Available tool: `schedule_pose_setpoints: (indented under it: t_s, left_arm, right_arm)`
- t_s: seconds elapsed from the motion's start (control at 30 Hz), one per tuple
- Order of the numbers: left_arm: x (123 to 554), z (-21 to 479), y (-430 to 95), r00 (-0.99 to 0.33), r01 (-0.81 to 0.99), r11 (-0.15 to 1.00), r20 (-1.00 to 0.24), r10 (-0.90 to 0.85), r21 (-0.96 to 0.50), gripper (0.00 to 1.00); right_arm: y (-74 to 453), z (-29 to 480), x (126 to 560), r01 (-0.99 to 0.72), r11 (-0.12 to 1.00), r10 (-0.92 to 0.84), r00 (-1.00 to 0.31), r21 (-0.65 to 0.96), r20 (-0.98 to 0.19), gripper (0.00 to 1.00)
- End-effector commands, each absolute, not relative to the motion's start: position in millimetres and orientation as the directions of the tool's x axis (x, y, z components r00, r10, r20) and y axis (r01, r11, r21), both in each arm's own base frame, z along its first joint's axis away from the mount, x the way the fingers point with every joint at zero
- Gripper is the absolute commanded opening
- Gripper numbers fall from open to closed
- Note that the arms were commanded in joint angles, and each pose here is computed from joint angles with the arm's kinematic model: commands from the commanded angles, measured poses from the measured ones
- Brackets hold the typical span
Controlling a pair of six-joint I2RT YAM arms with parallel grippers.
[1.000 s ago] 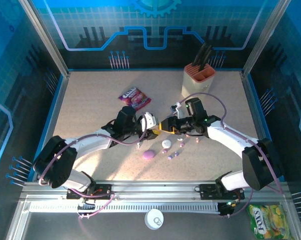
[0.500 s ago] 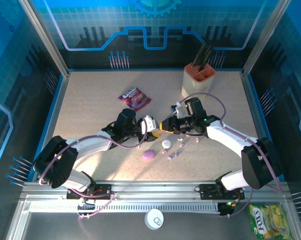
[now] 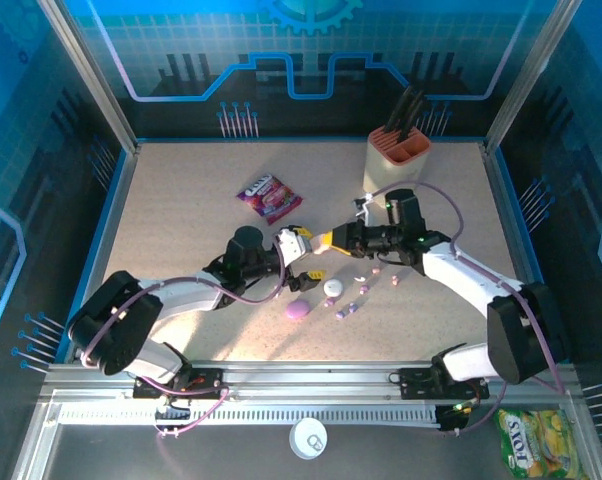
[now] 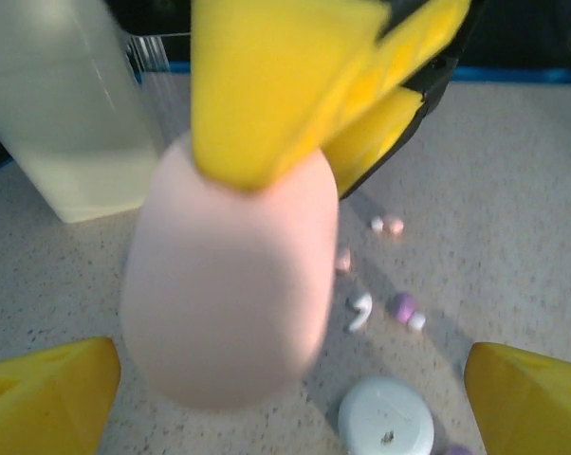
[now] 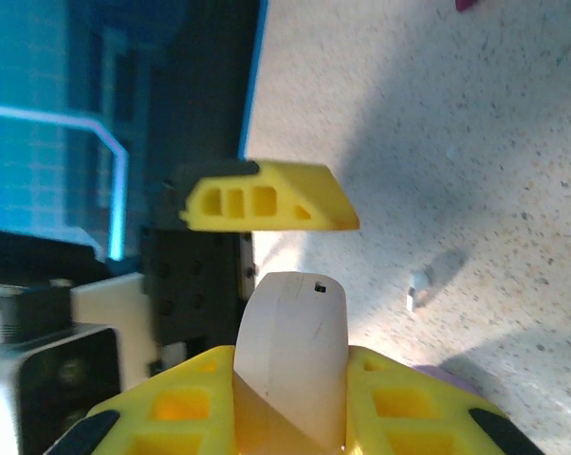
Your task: Insert wireless bluetooth earbuds into charging case
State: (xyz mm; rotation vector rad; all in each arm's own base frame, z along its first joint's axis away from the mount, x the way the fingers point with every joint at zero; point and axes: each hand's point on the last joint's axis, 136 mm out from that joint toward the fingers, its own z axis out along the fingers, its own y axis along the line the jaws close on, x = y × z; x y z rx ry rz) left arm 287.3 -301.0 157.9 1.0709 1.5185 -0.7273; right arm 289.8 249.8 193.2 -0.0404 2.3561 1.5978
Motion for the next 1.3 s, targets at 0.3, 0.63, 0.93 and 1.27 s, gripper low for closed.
schedule_pose_setpoints:
  t_s: [0.3,0.63,0.93,1.27]
  left_arm:
    - [294.3,234.6,-321.1,0.032,0.943,0.330,-0.983,-0.183,-0.031,0.85]
    - [299.7,273.4,-335.3,0.111,0.961,0.275,-0.965,-0.236,0.043,0.84]
    - [297.8,296.4,-346.1,0.180,0.967,0.224,-0.949,-0.260,0.121,0.80]
    - [290.8,301.7,-352.9,0.140,0.985,0.135,-0.952,-0.271,0.107,0.71]
  right_arm:
    - [215.0,289.0,288.2,-0.228,0.013,0.286,-0.932,0.974,-0.222,0.16]
    - [208.2,315.0,287.7,-0.172,-0.118,0.334,-0.934,0.978,-0.124,0.09]
    - [213.7,320.6,278.4,-0.127,-0.122,0.306,-0.948,0.984,-0.085,0.07]
    - [217.0,315.3,274.9,-0.106,-0.111,0.293,-0.953,0.988,-0.069,0.07]
